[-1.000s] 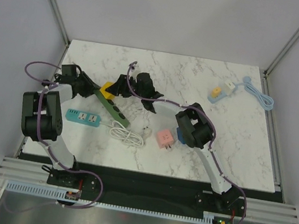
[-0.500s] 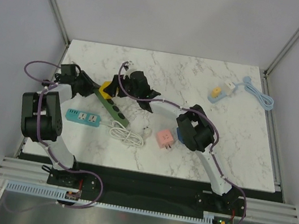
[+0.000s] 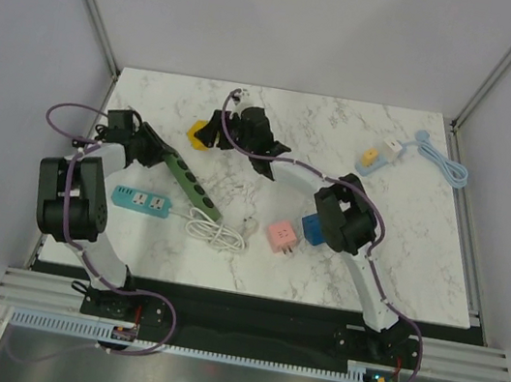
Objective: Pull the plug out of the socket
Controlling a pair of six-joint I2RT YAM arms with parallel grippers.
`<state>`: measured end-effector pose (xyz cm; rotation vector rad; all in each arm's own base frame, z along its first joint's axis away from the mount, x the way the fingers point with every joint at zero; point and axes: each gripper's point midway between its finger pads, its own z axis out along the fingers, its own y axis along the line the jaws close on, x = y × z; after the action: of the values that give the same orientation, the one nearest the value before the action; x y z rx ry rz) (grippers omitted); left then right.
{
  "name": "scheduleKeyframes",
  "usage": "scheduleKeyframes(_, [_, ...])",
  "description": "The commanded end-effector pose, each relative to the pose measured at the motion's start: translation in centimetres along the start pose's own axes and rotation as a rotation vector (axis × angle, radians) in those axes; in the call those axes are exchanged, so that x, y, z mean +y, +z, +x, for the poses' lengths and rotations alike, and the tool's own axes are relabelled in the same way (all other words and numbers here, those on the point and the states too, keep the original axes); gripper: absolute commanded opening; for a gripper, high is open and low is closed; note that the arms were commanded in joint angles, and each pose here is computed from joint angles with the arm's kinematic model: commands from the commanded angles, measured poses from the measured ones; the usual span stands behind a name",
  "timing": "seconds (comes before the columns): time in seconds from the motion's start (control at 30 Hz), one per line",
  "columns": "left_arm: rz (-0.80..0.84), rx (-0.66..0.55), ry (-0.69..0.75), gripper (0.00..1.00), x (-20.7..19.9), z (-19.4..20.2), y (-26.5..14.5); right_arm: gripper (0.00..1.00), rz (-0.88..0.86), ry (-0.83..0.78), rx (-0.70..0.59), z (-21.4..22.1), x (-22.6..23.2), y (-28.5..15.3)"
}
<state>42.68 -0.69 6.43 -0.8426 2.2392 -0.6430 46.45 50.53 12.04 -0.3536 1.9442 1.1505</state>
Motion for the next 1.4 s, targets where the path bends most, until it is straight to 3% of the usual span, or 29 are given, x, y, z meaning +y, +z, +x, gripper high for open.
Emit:
scheduleKeyframes(0.0, [0.069,0.081,0.092,0.02,-1.3,1.9,-1.0,0.0,0.265,-0.261,-0.226,-9.9,-1.2,-2.5])
scheduleKeyframes(0.27, [0.079,0.091,0.086,0.02,-1.5,2.0,-0.9,0.0,0.296,-0.286,-0.232,-11.6,-1.3,-5.2])
scheduleKeyframes(0.37, [0.092,0.089,0.083,0.02,-1.8,1.9,-1.0,0.0,0.397,-0.292,-0.135,-12.5,-1.9,-7.5])
scheduleKeyframes(0.4, [0.097,0.091,0.082,0.02,-2.0,1.9,-1.1,0.0,0.464,-0.29,-0.033,-10.7,-3.3,-8.9])
scheduleKeyframes(0.53, [0.122,0.088,0.078,0.02,-2.6,1.6,-1.4,0.0,0.677,-0.293,0.117,-10.1,-6.6,-16.9])
scheduleKeyframes(0.6, [0.137,0.092,0.075,0.02,-2.9,1.6,-1.5,0.0,0.758,-0.281,0.261,-7.1,-9.1,-20.6])
scheduleKeyframes(0.77, [0.144,0.095,0.061,0.02,-3.0,1.5,-1.6,0.0,1.002,-0.251,0.361,-4.9,-13.9,-31.2])
scheduleKeyframes(0.9, [0.138,0.074,0.076,0.02,-3.0,1.1,-1.8,0.0,1.115,-0.211,0.416,-3.8,-16.0,-36.9])
scheduleKeyframes(1.1, [0.149,0.082,0.09,0.02,-3.1,1.2,-1.8,0.0,1.121,-0.137,0.587,0.4,-18.0,-39.5])
scheduleKeyframes(1.37, [0.277,0.047,0.136,0.02,-4.9,0.8,-1.7,0.13,1.01,-0.102,0.732,4.2,-17.7,-39.1])
